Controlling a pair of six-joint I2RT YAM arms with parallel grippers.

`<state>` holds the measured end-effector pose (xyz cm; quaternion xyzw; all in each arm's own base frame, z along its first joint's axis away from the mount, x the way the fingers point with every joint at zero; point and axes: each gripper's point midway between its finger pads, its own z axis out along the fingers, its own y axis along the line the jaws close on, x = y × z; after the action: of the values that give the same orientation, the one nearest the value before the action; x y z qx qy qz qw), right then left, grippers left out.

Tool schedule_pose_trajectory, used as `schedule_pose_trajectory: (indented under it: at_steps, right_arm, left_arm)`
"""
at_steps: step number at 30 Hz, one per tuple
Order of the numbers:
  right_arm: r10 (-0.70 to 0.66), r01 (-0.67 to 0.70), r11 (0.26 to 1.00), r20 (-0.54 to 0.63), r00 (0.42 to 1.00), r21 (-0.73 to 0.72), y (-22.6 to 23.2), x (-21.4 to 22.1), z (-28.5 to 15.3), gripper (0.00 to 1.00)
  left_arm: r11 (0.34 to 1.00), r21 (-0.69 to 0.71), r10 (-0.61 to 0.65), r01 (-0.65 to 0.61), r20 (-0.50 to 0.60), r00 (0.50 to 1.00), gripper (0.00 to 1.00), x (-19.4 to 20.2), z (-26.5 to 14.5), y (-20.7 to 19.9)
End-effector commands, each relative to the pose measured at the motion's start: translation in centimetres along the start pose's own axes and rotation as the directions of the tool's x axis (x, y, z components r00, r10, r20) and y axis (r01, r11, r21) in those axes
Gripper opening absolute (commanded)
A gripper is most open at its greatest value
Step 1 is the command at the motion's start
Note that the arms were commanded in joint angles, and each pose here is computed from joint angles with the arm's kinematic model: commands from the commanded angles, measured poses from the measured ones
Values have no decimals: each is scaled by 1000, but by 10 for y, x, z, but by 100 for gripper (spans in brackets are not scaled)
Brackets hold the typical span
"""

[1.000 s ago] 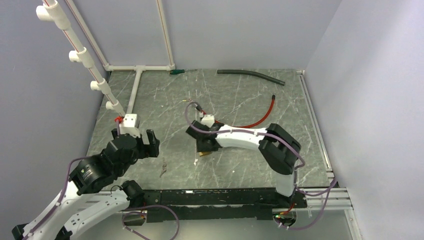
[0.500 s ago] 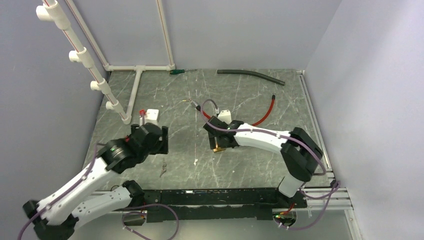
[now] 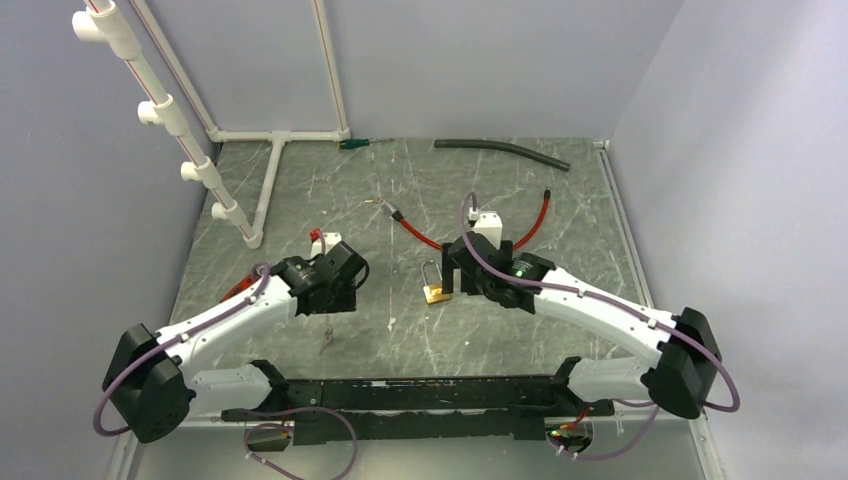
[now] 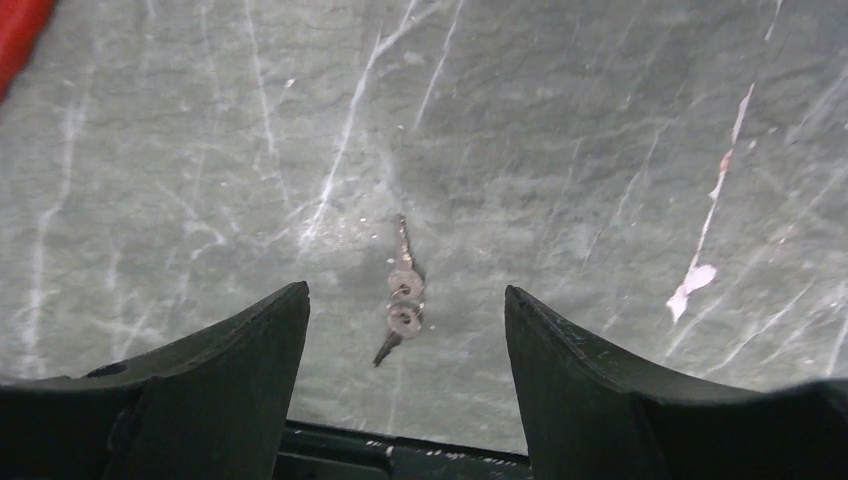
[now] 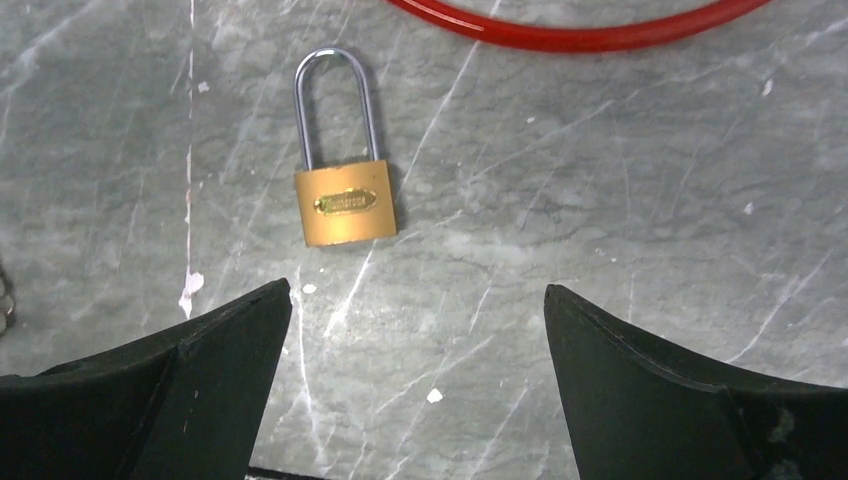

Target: Unlock with the key

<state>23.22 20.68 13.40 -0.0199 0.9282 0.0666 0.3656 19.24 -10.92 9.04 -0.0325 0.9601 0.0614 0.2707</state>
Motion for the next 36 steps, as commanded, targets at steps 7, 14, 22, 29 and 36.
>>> schedule_pose_trajectory:
  at_steps: [7,14,22,29,36]
  right_arm:
    - [107,-102,985,28,994,-137,14,0,-11,97]
    - [144,-131,979,69,987,-156,11,-7,-18,96]
    - [141,-132,980,54,989,-147,13,-3,-12,96]
    - [130,-121,981,52,990,-153,16,-5,-10,95]
    - [125,-116,981,48,991,-155,17,-3,-9,95]
  left_arm:
    - [961,98,-247,261,-130,960,73,23,37,-7]
    - [951,135,-251,279,-191,949,58,33,43,-12]
    - [951,107,-259,290,-234,937,43,46,48,-10]
    - [949,63,-288,310,-231,929,54,54,51,-2]
    - [952,79,-269,295,-240,933,42,54,54,-6]
